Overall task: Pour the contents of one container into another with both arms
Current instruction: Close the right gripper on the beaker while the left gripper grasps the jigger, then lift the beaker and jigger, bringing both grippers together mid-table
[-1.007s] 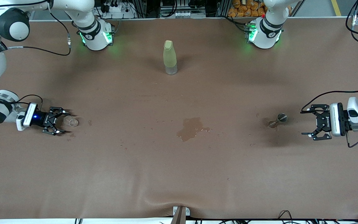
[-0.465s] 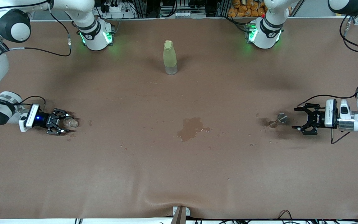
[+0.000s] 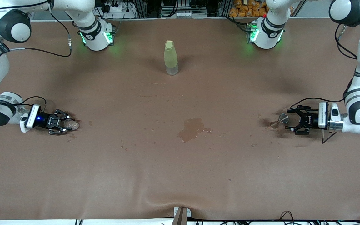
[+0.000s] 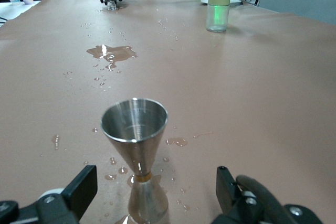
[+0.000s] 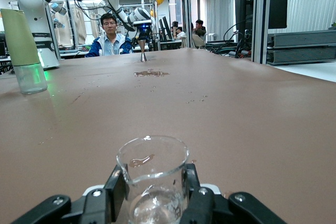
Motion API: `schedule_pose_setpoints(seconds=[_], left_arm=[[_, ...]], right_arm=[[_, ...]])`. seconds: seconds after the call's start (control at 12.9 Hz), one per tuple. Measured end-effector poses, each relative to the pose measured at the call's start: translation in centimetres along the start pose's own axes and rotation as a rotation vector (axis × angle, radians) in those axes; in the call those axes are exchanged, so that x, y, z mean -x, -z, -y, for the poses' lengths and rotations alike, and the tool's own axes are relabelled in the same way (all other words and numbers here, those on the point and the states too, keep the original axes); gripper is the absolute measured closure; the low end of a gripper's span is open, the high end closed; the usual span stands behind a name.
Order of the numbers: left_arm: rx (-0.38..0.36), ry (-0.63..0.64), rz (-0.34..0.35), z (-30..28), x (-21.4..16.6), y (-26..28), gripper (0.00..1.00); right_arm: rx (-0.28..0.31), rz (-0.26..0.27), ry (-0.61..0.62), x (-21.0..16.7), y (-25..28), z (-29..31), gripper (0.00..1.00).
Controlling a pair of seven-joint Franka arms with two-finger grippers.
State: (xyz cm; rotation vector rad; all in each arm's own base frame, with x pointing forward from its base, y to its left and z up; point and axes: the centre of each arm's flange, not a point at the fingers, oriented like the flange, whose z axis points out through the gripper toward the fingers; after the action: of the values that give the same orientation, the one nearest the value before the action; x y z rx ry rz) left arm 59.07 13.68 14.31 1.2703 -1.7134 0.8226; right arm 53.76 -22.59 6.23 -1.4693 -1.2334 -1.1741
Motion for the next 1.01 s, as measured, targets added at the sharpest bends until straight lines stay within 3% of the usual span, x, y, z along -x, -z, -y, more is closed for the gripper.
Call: schedule_pose_setpoints(seconds=[0.46, 0.77, 0.93, 1.01], left_arm=[[-0.021, 0.027, -0.055, -0.1, 1.9, -2.2, 0.00], [-0.030, 0.016, -0.056, 1.2, 1.2, -3.6, 0.01], [-0.029, 0.015, -0.054, 1.3, 1.2, -3.8, 0.05], [-0.030, 0.016, -0.053, 1.2, 1.2, -3.8, 0.15]], right_arm=[[-0.007, -0.023, 0.047, -1.7, -0.7, -1.8, 0.50], [-0.048, -0.027, 0.088, -7.7, -3.7, -5.9, 0.50], [-0.066, -0.036, 0.085, -10.6, -6.2, -7.2, 0.50], [-0.074, -0.041, 0.078, -11.8, -7.3, -7.7, 0.50]])
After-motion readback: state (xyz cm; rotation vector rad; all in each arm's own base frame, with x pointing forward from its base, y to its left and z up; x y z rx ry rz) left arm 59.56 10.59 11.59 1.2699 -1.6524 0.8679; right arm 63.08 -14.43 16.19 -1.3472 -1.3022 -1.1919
